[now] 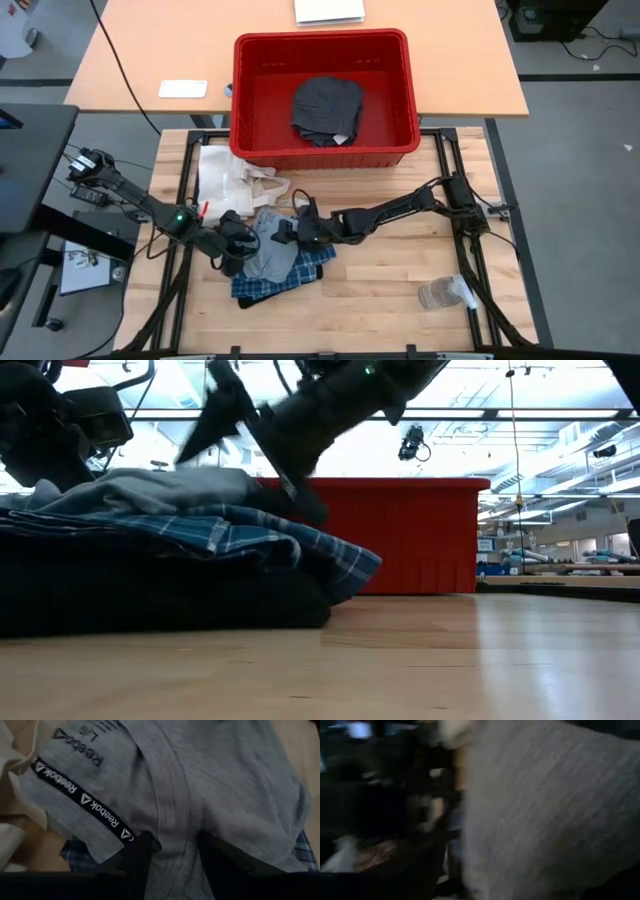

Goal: Fold laundry
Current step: Put the gray shirt into the red bin

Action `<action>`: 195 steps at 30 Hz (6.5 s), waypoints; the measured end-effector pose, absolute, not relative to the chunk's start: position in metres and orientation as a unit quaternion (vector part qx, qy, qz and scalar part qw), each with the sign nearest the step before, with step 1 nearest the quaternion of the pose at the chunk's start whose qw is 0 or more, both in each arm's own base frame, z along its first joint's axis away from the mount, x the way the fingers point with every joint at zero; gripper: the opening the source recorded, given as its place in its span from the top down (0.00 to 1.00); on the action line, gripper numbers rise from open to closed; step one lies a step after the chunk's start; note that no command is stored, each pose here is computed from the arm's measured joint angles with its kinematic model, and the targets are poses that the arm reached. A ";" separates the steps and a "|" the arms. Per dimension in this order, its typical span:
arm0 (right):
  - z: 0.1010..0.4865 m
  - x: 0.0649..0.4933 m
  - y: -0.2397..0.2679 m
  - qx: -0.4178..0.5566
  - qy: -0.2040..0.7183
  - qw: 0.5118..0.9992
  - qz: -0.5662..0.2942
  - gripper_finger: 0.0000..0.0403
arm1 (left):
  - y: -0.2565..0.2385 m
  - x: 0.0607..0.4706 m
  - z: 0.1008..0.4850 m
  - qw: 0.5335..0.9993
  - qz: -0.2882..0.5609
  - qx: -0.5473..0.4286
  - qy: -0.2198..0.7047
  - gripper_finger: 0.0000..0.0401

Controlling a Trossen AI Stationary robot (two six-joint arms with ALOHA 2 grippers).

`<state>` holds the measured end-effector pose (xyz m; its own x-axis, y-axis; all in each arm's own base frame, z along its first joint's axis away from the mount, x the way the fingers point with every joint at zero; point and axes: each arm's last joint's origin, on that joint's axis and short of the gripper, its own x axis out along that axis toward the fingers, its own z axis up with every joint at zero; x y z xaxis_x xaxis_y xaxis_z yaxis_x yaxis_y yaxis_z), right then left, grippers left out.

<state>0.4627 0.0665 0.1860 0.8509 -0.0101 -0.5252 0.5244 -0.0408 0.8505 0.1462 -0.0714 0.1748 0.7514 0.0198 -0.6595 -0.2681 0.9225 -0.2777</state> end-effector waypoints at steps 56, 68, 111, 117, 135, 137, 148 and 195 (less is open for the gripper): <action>0.185 0.473 0.064 0.675 0.238 0.695 -0.067 0.85 | -0.060 0.127 0.266 0.937 0.047 -0.157 0.307 0.57; 0.239 0.458 0.043 0.656 0.207 0.725 -0.044 0.84 | -0.055 0.121 0.305 0.957 0.034 -0.129 0.258 0.57; 0.214 0.444 0.058 0.614 0.406 0.677 0.018 0.45 | -0.061 0.123 0.291 0.942 -0.010 -0.149 0.301 0.57; 0.228 0.432 0.054 0.625 0.430 0.651 0.003 0.29 | -0.061 0.123 0.291 0.942 -0.010 -0.148 0.301 0.57; 0.247 0.417 -0.023 0.497 0.384 0.777 -0.041 0.32 | -0.063 0.126 0.296 0.947 -0.017 -0.165 0.277 0.57; 0.248 0.418 -0.029 0.487 0.376 0.788 -0.033 0.32 | -0.063 0.126 0.296 0.946 -0.016 -0.170 0.275 0.57; 0.203 0.441 -0.024 0.487 0.407 0.771 0.053 0.32 | -0.063 0.128 0.298 0.947 -0.010 -0.189 0.260 0.57; 0.271 0.413 0.046 0.462 0.455 0.756 -0.090 0.33 | -0.063 0.128 0.298 0.941 -0.010 -0.208 0.266 0.57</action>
<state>0.4132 0.0461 0.2709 0.5689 0.2838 -0.7719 0.5570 0.5577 0.6155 0.1275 -0.0630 0.2978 0.8585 -0.1286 -0.4964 -0.0922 0.9136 -0.3961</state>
